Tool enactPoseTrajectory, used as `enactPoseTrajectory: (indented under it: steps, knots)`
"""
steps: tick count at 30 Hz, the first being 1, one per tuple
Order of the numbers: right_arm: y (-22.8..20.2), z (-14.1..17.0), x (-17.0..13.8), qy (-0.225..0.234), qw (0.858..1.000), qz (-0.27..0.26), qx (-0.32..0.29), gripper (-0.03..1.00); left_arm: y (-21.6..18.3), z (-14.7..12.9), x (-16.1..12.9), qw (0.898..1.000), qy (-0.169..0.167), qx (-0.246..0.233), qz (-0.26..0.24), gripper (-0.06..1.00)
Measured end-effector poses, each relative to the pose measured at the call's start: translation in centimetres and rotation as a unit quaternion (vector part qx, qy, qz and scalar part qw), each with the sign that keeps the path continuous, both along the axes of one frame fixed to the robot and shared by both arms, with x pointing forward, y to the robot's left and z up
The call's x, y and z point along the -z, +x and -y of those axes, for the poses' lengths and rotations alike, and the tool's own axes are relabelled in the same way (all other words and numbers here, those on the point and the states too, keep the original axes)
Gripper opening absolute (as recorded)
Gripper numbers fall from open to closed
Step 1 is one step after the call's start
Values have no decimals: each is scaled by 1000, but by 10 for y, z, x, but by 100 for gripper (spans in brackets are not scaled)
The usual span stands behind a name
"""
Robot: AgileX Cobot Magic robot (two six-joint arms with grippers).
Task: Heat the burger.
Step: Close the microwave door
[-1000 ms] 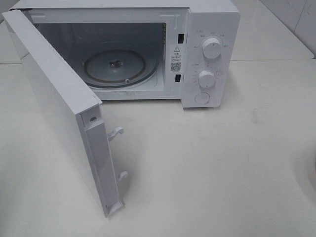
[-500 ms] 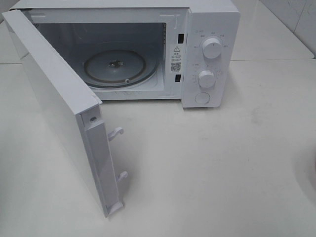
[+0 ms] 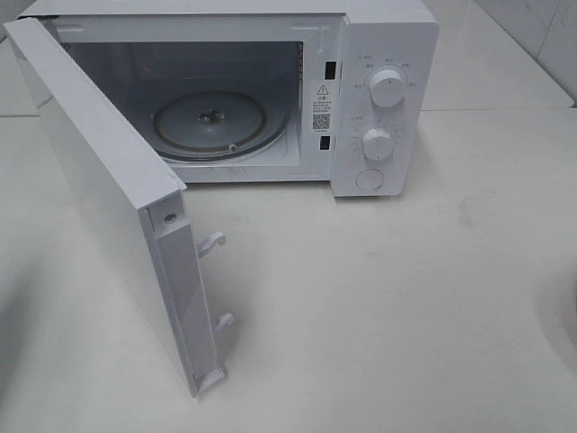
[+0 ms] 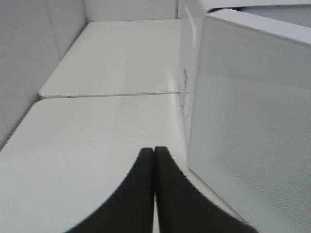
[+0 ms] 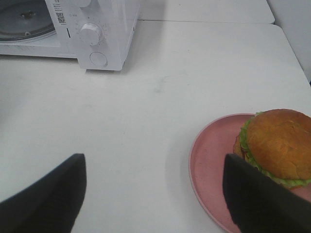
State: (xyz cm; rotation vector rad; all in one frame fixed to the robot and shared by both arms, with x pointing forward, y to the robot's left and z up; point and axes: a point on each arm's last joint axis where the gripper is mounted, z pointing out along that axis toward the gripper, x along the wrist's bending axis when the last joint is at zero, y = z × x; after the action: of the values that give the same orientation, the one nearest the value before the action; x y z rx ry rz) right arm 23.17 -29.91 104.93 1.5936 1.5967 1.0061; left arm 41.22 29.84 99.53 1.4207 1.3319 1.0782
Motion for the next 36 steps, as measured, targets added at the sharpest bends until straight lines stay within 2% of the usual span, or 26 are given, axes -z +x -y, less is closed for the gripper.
enactPoseTrajectory:
  steps: [10,12,16,17,20,26,36]
  knots:
    - [0,0,0,0,1000,0,0,75,22,31,22,995,-18,95,0,0]
    - [0,0,0,0,1000,0,0,75,27,42,31,992,-22,124,-5,0]
    - [0,0,0,0,1000,0,0,75,29,53,39,988,-26,150,-12,0]
    - [0,0,0,0,1000,0,0,75,29,64,43,984,-29,175,-11,0]
    - [0,0,0,0,1000,0,0,75,29,76,47,979,-38,198,-5,0]
    - [0,0,0,0,1000,0,0,75,32,89,59,978,-61,201,-7,0]
    - [0,0,0,0,1000,0,0,75,55,120,65,969,-66,237,0,0]
